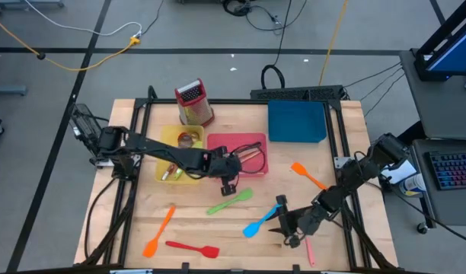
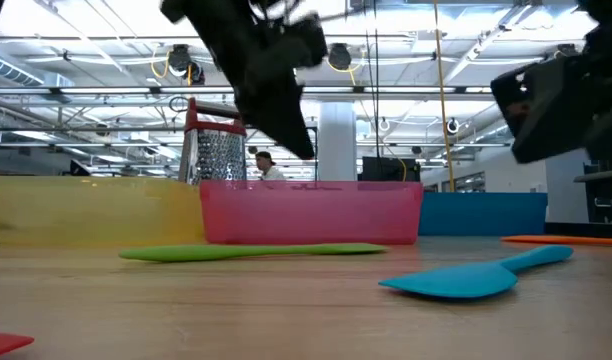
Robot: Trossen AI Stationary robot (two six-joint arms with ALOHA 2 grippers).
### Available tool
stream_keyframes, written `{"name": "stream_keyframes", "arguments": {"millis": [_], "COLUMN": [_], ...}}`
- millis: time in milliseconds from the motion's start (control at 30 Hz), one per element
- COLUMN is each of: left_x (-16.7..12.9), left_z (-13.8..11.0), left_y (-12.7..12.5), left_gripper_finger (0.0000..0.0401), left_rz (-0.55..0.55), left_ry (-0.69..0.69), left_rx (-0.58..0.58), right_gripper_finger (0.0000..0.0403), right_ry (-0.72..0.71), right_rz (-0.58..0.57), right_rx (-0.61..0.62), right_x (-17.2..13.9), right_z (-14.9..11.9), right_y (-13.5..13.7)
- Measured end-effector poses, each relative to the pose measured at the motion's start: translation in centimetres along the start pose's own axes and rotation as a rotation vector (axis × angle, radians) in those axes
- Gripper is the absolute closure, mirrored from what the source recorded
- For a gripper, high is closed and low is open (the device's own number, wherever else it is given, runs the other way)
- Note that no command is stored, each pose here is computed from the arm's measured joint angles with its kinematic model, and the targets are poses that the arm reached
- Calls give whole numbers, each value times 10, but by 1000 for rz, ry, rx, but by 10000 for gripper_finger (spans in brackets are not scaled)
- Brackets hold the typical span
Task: Pick & Place Kitchen Items
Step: Put the blue spatula into the blue bin
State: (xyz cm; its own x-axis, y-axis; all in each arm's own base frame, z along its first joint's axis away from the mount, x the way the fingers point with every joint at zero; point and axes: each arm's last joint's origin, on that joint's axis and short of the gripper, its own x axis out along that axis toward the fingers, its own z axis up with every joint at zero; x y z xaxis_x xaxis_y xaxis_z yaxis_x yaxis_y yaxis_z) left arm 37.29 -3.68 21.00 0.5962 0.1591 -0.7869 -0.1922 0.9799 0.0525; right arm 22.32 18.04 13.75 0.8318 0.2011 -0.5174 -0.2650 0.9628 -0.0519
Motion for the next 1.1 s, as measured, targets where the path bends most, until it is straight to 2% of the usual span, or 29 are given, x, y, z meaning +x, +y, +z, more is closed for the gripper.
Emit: {"name": "stream_keyframes", "arguments": {"millis": [200, 400, 533, 700, 933, 1100], "left_x": [-44, -77, -83, -89, -95, -99], "left_z": [4, 1, -2, -7, -15, -18], "left_y": [-27, -52, -67, -80, -94, -101], "left_gripper_finger": [350, 350, 350, 350, 350, 350], "left_rz": [-85, -168, -209, -241, -221, -236], "left_ry": [-101, -169, -189, -187, -207, -215], "left_rx": [-2, 11, 15, -7, 3, -18], "right_gripper_finger": [238, 238, 238, 238, 239, 265], "right_ry": [129, 213, 304, 381, 462, 482], "right_rz": [-1, -48, -78, 4, -16, 12], "right_rx": [33, 8, -13, 30, 41, 63], "right_x": [3, 0, -6, -9, -10, -9], "right_z": [-8, -12, -15, -17, -23, -23], "right_y": [-15, -28, -39, -48, -59, -65]}}
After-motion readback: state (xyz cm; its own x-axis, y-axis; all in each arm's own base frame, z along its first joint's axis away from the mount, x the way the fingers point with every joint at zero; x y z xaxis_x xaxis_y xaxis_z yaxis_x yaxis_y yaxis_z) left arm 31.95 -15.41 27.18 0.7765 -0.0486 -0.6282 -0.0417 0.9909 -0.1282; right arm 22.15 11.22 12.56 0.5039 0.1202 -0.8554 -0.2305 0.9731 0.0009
